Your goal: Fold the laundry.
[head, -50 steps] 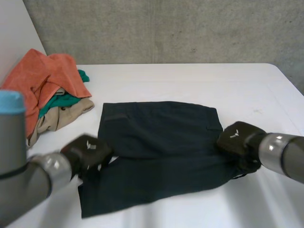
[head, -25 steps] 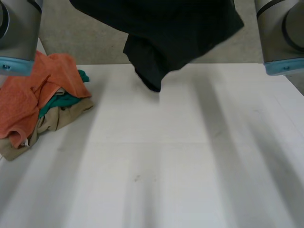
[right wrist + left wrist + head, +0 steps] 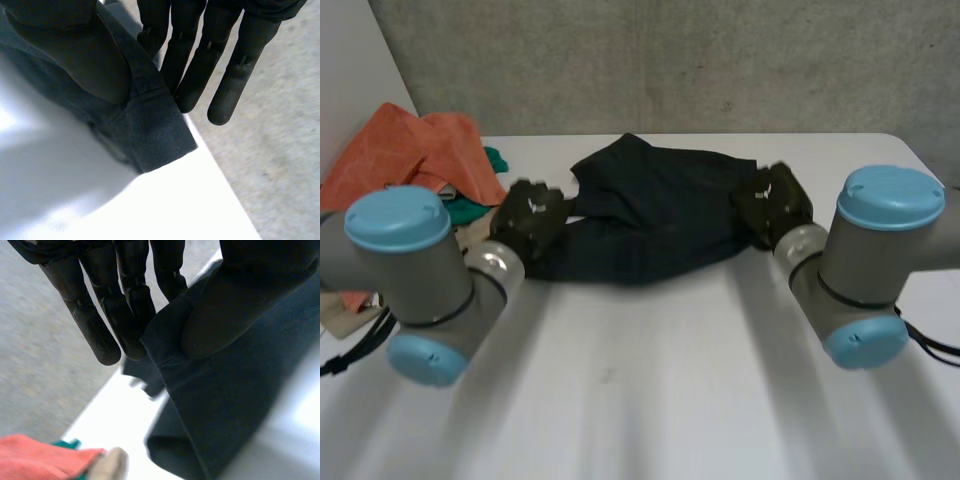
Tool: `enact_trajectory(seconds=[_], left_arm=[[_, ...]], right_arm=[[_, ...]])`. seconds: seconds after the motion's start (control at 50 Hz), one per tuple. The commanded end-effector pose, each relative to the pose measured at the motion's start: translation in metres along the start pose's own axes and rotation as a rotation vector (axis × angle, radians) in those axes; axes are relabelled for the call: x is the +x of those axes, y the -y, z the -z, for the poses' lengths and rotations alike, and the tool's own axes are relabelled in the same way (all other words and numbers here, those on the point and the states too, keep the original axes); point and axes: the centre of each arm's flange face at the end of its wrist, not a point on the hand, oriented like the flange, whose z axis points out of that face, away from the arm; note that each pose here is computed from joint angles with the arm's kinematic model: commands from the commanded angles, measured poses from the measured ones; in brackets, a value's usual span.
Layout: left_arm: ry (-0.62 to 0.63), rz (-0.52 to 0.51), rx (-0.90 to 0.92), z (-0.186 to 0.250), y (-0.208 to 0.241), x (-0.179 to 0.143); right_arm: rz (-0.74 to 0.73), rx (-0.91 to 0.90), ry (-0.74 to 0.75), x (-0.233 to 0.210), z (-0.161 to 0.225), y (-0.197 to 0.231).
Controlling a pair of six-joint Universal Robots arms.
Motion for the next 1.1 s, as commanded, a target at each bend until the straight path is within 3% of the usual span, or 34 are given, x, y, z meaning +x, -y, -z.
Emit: enact_trajectory(seconds=[0.02,0.2,0.32,0.36,0.48,0.62,0.76,0.92,1.1], left_arm=[[-0.106,0.013,-0.134,0.061,0.009,0.008],[-0.353,-0.043,-0.371,0.165,0.029,0.024],[-0.550,-0.169,-0.536,0.214,0.032,0.029],[-0.554,-0.189,-0.520,0.213,0.035,0.028],[-0.437,-0.216,-0.362,0.161,0.048,0.022],[-0.126,-0.228,-0.108,0.042,0.060,0.002],[0.121,-0.240,0.115,-0.052,0.067,-0.020],[0.114,-0.244,0.169,-0.111,0.033,0.006],[0.124,-0.236,0.227,-0.124,0.028,0.017]], right_arm=[[0.054,-0.164,0.151,0.001,0.052,0.006],[0.173,-0.443,0.457,0.009,0.143,0.006],[0.300,-0.439,0.531,0.016,0.178,0.000],[0.310,-0.431,0.530,0.019,0.179,-0.002],[0.232,-0.420,0.501,0.026,0.154,-0.010],[0.058,-0.273,0.203,0.046,0.071,-0.007],[0.024,-0.091,-0.038,0.055,0.009,-0.011],[0.086,-0.005,-0.225,0.048,-0.053,-0.044],[0.088,-0.026,-0.279,0.031,-0.078,-0.068]])
